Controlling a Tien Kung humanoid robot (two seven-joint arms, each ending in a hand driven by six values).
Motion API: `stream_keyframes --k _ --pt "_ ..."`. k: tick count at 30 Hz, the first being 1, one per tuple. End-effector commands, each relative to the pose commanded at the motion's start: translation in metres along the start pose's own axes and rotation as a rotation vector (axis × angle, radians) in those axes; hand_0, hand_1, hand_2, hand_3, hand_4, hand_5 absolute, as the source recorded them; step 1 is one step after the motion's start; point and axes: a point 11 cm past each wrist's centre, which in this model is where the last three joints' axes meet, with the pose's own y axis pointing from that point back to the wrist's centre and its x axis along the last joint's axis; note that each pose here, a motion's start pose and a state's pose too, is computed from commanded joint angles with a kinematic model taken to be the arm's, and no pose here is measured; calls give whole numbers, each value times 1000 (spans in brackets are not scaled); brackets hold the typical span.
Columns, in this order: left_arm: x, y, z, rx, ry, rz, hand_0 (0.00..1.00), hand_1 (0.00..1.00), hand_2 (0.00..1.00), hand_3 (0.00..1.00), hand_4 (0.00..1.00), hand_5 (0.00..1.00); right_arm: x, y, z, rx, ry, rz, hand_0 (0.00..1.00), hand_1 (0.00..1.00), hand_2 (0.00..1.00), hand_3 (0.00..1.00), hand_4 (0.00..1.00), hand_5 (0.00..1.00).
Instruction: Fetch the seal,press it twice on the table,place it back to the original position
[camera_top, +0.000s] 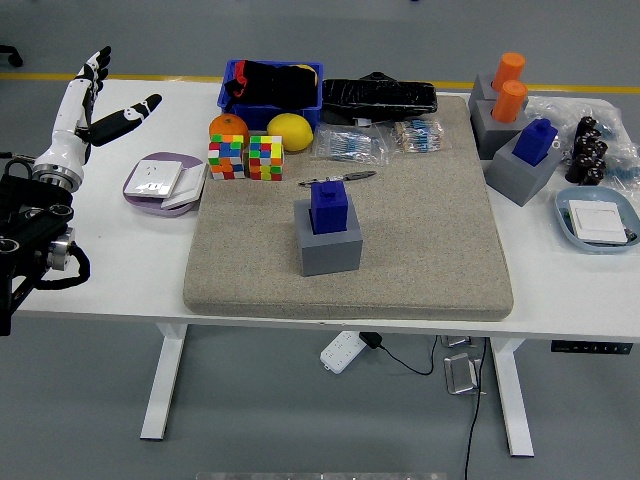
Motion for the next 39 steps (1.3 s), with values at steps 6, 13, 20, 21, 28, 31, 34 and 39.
stream_keyframes --k 6,13,20,21,28,31,34,39 --pt "5 0 -1 0 -12 6 998 998 998 998 892 277 0 0 1 -3 3 0 827 736 730 696 794 583" --pt "10 0 -3 8 -23 10 998 998 998 998 890 274 0 0 -1 1 5 1 827 736 730 695 793 583" --pt "10 -1 1 -4 -26 11 998 998 998 998 886 270 4 1 -7 7 21 9 827 736 728 695 793 584" --pt "9 0 0 -3 -27 8 998 998 998 998 886 270 5 1 -6 6 22 10 827 736 728 695 793 584" --pt "10 3 -7 12 -32 8 998 998 998 998 885 270 6 1 -2 1 26 13 827 736 728 695 793 584" --pt "12 3 -6 11 -31 11 998 998 998 998 885 270 6 1 -1 0 25 17 827 736 728 695 793 584" --pt "12 3 -5 8 -32 11 998 998 998 998 884 266 7 1 -1 1 24 19 827 729 717 695 793 584" --pt "12 2 -3 7 -18 13 998 998 998 998 884 265 8 2 -2 1 26 20 824 730 724 694 792 584"
